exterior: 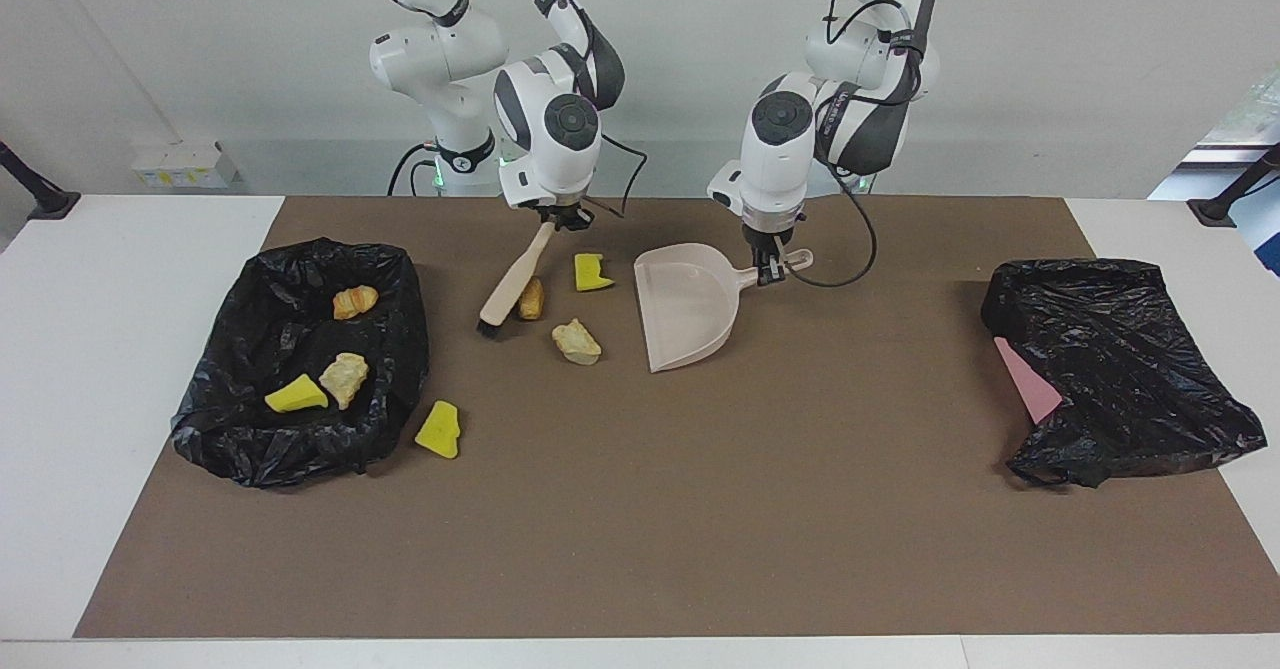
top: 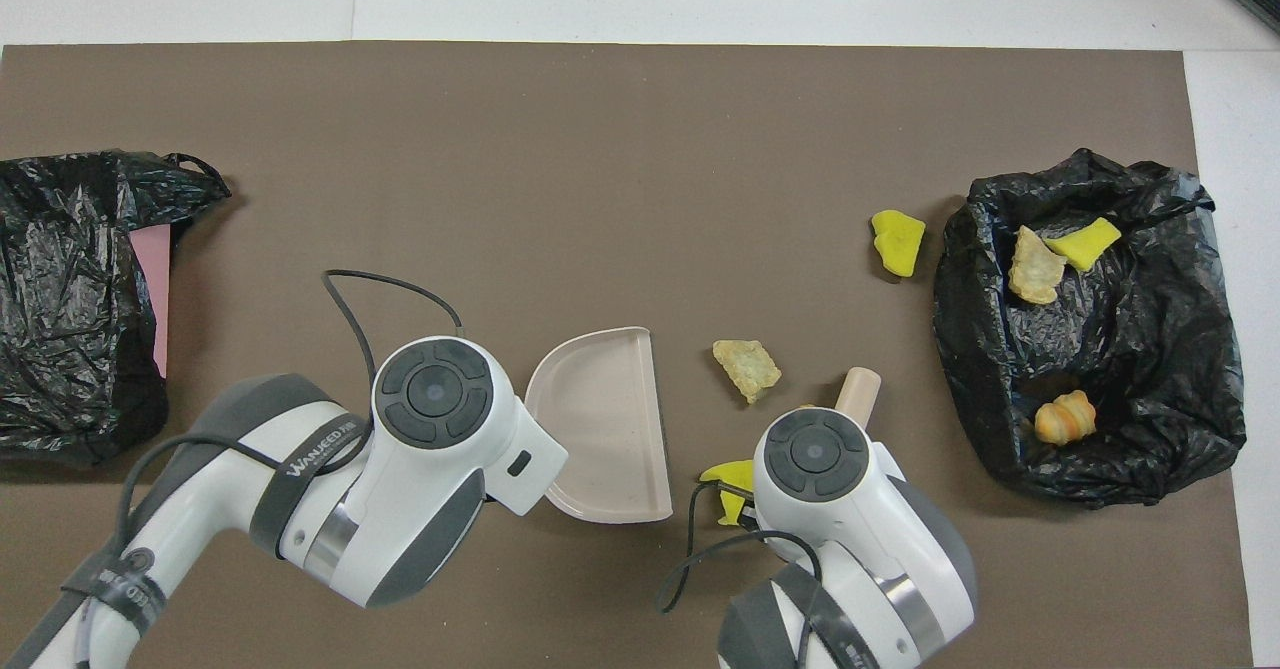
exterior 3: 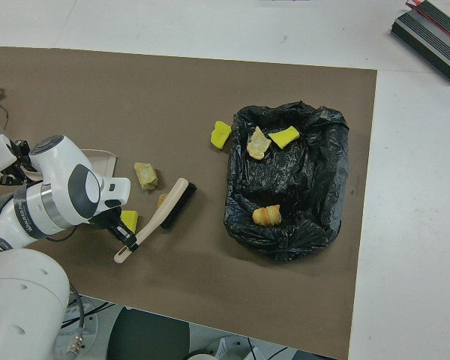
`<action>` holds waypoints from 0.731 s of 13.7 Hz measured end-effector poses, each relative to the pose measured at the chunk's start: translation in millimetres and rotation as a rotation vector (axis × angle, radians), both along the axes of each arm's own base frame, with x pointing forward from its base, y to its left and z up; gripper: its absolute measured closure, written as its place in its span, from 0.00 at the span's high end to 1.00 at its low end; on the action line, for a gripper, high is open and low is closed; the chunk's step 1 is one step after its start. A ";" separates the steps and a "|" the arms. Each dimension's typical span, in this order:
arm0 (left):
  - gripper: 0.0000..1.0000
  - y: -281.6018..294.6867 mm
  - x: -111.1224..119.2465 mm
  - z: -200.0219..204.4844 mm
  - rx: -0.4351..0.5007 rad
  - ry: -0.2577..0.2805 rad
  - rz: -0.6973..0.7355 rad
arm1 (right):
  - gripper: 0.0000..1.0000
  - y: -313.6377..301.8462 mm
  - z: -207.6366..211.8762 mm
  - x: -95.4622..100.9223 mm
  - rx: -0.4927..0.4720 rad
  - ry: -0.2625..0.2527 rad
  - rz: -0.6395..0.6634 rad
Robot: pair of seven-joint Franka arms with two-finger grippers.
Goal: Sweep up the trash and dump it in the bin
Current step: 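Sweep the yellow chunks into the dustpan with the brush in the right gripper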
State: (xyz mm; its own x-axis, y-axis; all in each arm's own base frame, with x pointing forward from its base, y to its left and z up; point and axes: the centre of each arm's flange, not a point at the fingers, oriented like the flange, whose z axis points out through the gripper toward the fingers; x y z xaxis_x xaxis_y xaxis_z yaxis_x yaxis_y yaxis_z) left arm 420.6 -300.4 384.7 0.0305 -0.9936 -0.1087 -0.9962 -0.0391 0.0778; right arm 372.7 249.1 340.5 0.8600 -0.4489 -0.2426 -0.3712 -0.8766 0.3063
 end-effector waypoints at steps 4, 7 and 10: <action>0.31 -16.9 -16.2 -9.9 -0.014 -0.031 0.032 | 0.26 24.4 -1.2 34.0 0.074 -0.016 0.097; 0.31 -17.8 -17.1 -15.1 -0.032 -0.053 0.036 | 0.26 32.2 1.4 47.4 0.150 -0.008 0.267; 0.31 -16.0 -13.1 -16.1 -0.052 -0.075 0.045 | 0.26 36.0 3.2 48.8 0.224 0.012 0.477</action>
